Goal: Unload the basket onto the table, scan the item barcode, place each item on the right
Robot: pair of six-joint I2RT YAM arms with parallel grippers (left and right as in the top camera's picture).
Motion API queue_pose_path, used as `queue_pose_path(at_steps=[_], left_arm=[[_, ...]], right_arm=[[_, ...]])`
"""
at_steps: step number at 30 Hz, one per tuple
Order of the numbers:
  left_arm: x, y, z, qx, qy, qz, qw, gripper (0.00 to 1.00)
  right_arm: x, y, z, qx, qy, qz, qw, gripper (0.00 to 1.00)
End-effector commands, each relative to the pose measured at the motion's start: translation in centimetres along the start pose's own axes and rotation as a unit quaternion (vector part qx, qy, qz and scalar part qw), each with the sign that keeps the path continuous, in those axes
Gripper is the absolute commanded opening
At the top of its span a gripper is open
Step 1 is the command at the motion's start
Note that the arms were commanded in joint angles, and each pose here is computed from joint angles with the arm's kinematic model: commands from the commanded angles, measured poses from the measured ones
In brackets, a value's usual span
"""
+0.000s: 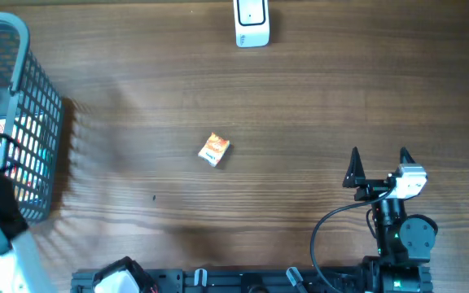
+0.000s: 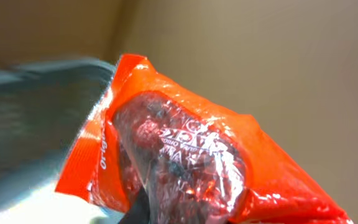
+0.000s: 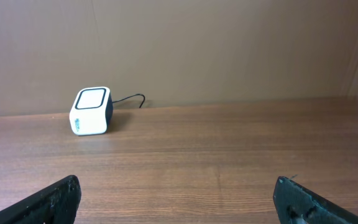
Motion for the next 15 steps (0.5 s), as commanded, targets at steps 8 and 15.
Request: queue_pose_path(at_steps=[8,15], left_arm=[[28.6,-11.7,0.9,0.112,0.548,0.154,0.815,0.04],[45.0,-12.1,3.0,0.071,0.622,0.248,0.739,0.11]], right_arm=[[-0.1,-0.2,0.0,0.009,-0.004,-0.004,1.000,1.00],[-0.1,-0.2,0.0,0.009,-0.004,-0.004,1.000,1.00]])
Point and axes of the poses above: each gripper's point midway between its finger pads, its own z axis out along the fingers, its own y axis along the line the jaws close on, x = y × z, the point moved 8 cm from there along -z, back along the fingers, and after that the axes turned 6 degrees about -z, right-handed, at the moved point
